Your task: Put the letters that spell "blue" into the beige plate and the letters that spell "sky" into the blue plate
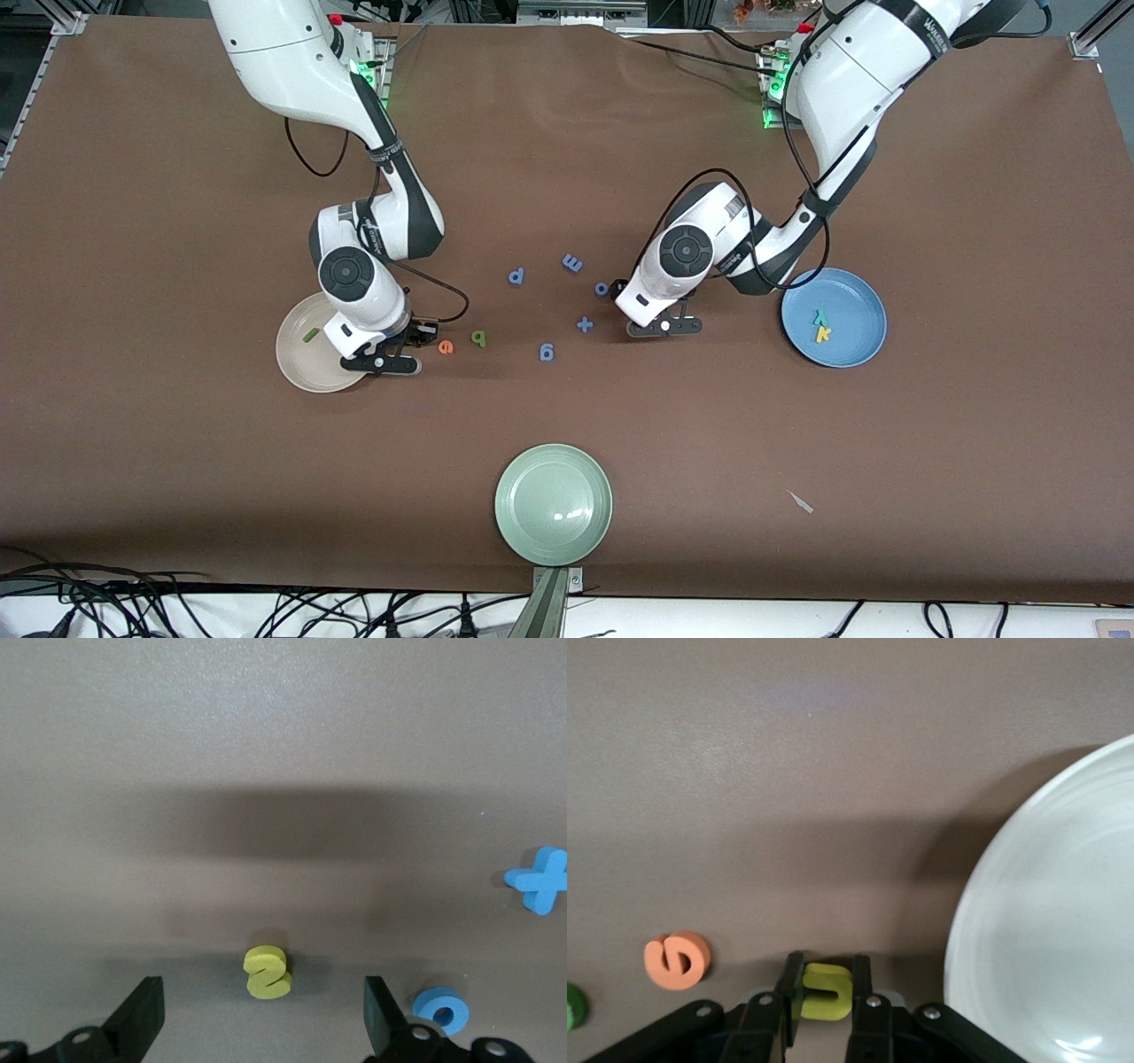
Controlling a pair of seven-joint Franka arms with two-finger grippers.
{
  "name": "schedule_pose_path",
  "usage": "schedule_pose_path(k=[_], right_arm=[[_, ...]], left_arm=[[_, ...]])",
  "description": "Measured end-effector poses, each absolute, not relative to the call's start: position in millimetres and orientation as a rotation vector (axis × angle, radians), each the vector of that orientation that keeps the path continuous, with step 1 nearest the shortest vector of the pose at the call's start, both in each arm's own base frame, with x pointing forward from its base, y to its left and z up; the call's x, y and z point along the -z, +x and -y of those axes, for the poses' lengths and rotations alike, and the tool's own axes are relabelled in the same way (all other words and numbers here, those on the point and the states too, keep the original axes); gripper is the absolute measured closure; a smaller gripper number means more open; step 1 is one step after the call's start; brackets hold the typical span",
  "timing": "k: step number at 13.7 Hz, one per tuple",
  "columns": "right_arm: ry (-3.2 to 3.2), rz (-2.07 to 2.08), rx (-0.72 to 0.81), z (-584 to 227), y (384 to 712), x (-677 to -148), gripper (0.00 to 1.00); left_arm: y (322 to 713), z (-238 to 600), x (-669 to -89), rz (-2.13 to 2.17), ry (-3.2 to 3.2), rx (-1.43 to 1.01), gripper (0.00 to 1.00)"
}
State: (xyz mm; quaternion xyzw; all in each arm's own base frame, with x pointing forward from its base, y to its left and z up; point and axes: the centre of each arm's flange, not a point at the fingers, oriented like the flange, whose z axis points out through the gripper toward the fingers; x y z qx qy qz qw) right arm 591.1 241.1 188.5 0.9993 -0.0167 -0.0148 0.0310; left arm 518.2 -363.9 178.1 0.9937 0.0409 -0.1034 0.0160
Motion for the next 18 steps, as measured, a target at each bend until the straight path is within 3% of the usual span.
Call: schedule_pose_path(k=[3, 4, 5, 6, 8, 9, 12, 13, 14, 15, 18], right_arm=[[3.059, -0.053, 0.138, -228.8, 611.0, -230.2, 0.75], [3.051, -0.101, 0.148, -215.2, 618.3, -243.5, 0.75], [3.044, -0.148, 0.151, -198.7, 623.9, -252.7, 0.75], [3.034, -0.192, 0.156, -181.2, 628.2, -256.8, 0.75], [3.017, -0.248, 0.161, -152.2, 630.0, -251.4, 0.73], [3.014, -0.25, 0.146, -144.2, 627.4, -243.7, 0.72], [3.014, -0.243, 0.111, -135.0, 612.0, -216.5, 0.44], [3.022, -0.238, 0.115, -136.9, 609.7, -213.9, 0.33], [3.033, -0.227, 0.108, -141.9, 609.5, -215.1, 0.24], [3.042, -0.201, 0.093, -150.1, 610.0, -219.6, 0.23], [3.066, -0.087, 0.03, -204.1, 608.0, -242.6, 0.23]], left_arm=[[517.8, 363.9, -176.0, -0.128, 3.09, 0.326, 0.06], [517.5, 363.9, -175.1, -0.128, 3.089, 0.328, 0.14], [517.2, 364.0, -174.3, -0.128, 3.089, 0.33, 0.14], [517.1, 364.0, -173.9, -0.129, 3.089, 0.331, 0.2], [517.3, 363.6, -173.5, -0.13, 3.089, 0.331, 0.44], [517.0, 363.5, -172.9, -0.13, 3.089, 0.333, 0.44], [515.0, 363.1, -169.7, -0.129, 3.091, 0.342, 0.54], [515.5, 362.6, -170.4, -0.131, 3.091, 0.341, 0.6], [516.3, 361.9, -171.2, -0.133, 3.091, 0.339, 0.73], [517.1, 361.4, -172.0, -0.135, 3.09, 0.336, 0.78], [529.8, 349.9, -187.6, -0.163, 3.114, 0.341, 0.78]])
